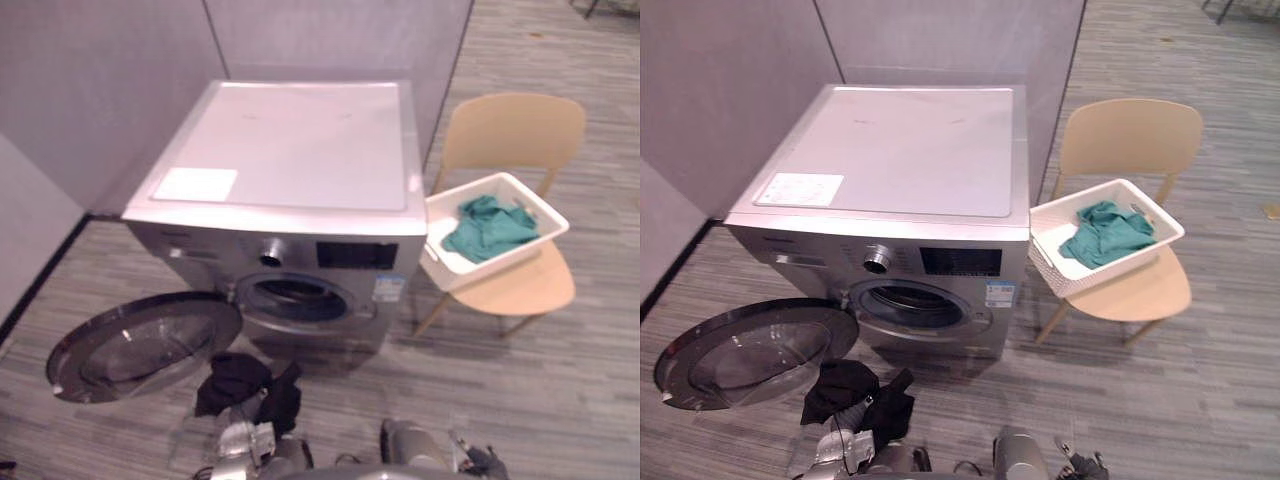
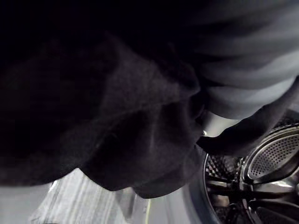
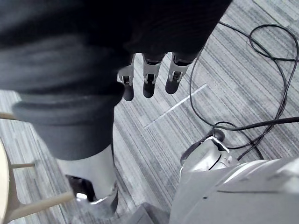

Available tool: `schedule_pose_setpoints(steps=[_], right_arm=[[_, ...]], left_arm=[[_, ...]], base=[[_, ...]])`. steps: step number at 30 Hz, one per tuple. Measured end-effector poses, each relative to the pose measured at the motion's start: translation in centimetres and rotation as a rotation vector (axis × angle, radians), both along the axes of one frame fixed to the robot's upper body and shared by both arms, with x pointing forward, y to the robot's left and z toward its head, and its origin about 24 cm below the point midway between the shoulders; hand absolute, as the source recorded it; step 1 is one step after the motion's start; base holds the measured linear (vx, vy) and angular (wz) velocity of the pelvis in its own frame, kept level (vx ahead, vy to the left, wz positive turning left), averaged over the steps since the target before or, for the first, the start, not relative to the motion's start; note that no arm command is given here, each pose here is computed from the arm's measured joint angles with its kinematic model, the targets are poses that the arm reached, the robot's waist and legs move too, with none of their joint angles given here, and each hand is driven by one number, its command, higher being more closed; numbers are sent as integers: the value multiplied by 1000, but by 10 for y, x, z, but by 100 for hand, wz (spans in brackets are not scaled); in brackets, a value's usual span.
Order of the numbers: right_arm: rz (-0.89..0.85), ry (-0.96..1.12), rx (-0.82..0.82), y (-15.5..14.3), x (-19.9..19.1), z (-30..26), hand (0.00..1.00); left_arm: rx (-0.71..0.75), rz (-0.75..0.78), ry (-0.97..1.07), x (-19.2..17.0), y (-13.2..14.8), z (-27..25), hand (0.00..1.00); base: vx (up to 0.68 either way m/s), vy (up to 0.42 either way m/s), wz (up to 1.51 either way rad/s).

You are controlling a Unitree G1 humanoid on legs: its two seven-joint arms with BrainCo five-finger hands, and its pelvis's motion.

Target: Pick up the laundry basket with both hands and put the clothes into the washing machine.

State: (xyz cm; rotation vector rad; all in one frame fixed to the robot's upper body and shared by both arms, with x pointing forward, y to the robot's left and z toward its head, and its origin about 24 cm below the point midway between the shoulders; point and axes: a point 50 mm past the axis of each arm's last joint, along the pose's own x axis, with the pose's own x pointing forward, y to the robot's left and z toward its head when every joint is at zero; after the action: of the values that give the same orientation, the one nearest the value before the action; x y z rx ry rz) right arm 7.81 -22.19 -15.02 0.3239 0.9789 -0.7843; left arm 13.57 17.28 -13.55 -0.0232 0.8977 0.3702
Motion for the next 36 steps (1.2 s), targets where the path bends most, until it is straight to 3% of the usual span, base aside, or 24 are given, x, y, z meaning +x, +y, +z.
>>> schedule_pose_setpoints(steps=[6,14,21,25,31,33,36], right_arm=[[-7,20,-10,-4,-9,0,0],[88,-122,-56,-1,34,16,0],[130,-324,-105,8,80,44,0],[129,-389,-132,11,90,54,0],[105,-472,-131,13,99,63,0],[81,-488,-108,18,99,62,0],[72,-495,-75,24,98,61,0]], left_arm=[[13,-77,-82,22,-11,12,100],[92,-116,-455,133,-12,90,100],[112,24,-676,202,19,165,100],[141,109,-863,241,53,244,100],[212,156,-1072,260,82,339,100],[219,113,-1210,266,66,395,100],[260,85,-1292,263,58,422,100]], base=[[108,60,-18],[87,4,-20],[1,-6,-29],[-7,-21,-27],[9,68,-33],[-36,114,9],[-7,84,-28]])
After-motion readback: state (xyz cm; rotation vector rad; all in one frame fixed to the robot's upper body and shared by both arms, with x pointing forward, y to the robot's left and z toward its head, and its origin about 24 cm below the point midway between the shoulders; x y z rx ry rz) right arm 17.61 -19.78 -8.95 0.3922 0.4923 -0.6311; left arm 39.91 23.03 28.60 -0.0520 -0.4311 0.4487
